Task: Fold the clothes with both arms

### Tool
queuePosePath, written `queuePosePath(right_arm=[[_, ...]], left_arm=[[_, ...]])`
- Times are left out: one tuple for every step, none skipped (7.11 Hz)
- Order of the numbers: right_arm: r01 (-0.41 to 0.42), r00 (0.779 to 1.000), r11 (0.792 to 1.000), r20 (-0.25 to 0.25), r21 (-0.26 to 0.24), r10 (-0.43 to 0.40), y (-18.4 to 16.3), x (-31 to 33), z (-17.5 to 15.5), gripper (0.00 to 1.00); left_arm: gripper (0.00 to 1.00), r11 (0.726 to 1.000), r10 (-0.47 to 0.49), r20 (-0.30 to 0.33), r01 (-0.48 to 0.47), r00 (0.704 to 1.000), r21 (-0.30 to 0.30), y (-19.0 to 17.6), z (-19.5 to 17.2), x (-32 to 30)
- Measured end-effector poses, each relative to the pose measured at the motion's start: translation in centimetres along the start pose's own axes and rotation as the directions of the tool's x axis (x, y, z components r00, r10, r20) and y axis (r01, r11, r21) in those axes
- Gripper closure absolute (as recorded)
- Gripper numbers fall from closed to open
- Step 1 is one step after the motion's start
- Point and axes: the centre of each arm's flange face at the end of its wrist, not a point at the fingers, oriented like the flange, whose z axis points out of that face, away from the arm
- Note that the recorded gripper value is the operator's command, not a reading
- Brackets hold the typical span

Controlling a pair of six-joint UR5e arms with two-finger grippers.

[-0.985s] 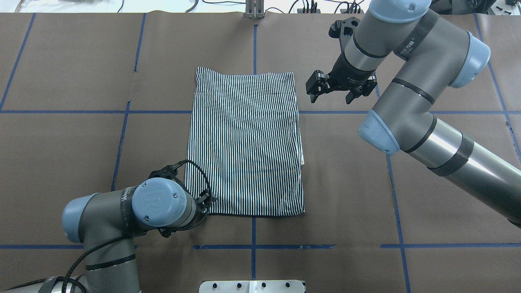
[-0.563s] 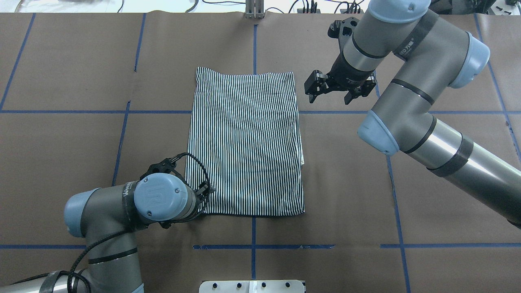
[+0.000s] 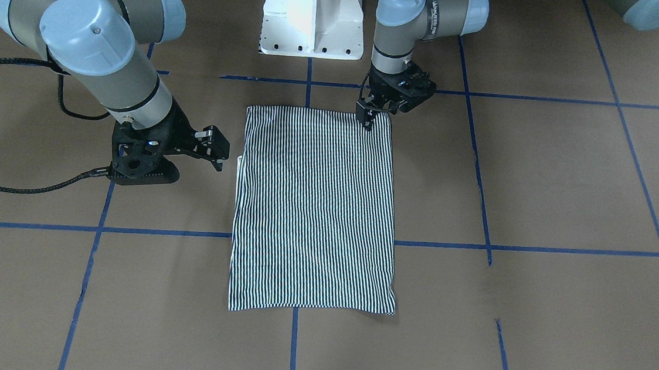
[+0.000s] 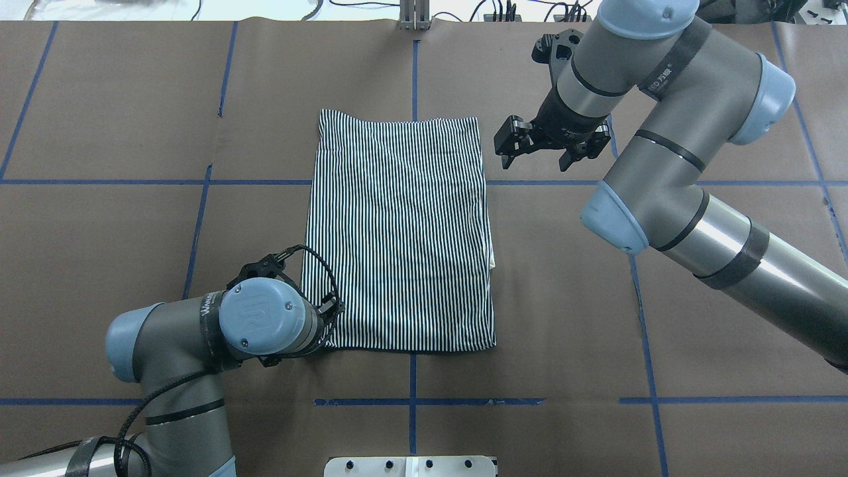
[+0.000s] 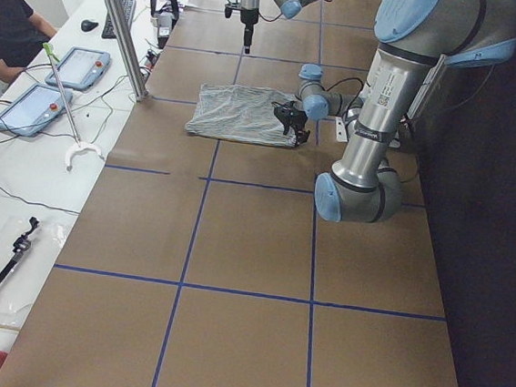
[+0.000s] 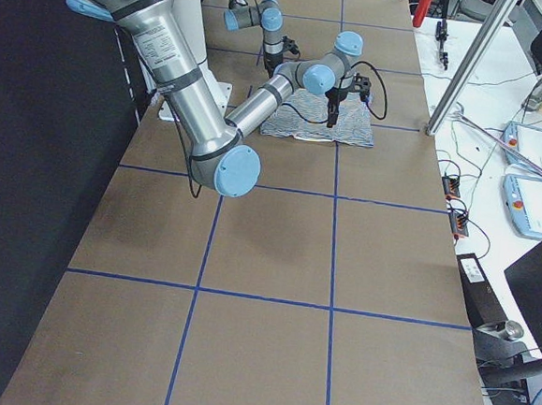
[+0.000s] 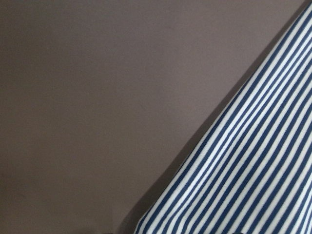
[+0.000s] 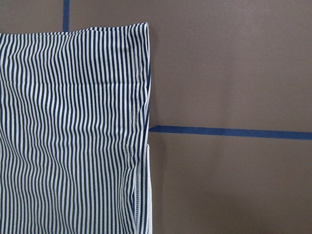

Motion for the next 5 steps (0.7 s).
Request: queuePosePath(right_arm=[[-0.001, 1.000, 1.000, -0.001, 0.000, 0.001, 0.00, 0.01, 0.00, 0.00], [-0.001, 1.000, 1.000, -0.001, 0.000, 0.001, 0.01, 0.00, 0.00, 0.00], [-0.003, 1.000, 1.000, -0.001, 0.000, 0.003, 0.00, -0.05, -0.04, 0.00], [-0.007, 1.000, 1.000, 0.000, 0.000, 0.007, 0.03, -0.16, -0.02, 0.00], [-0.018, 1.000, 1.000, 0.001, 0.000, 0.018, 0.05, -0.31, -0.04, 0.00]], left_arm=[[0.85, 1.000, 0.000, 0.001, 0.000, 1.000, -0.001, 0.06, 0.04, -0.02], [1.00, 1.000, 0.002, 0.002, -0.002, 1.000, -0.002, 0.15, 0.05, -0.03], [1.00, 1.000, 0.003, 0.003, -0.003, 1.000, -0.003, 0.22, 0.08, -0.07], [1.00, 1.000, 0.003, 0.005, -0.003, 1.000, -0.003, 0.27, 0.09, -0.10], [1.00, 1.000, 0.005, 0.000, -0.005, 1.000, -0.006, 0.28, -0.22, -0.06]])
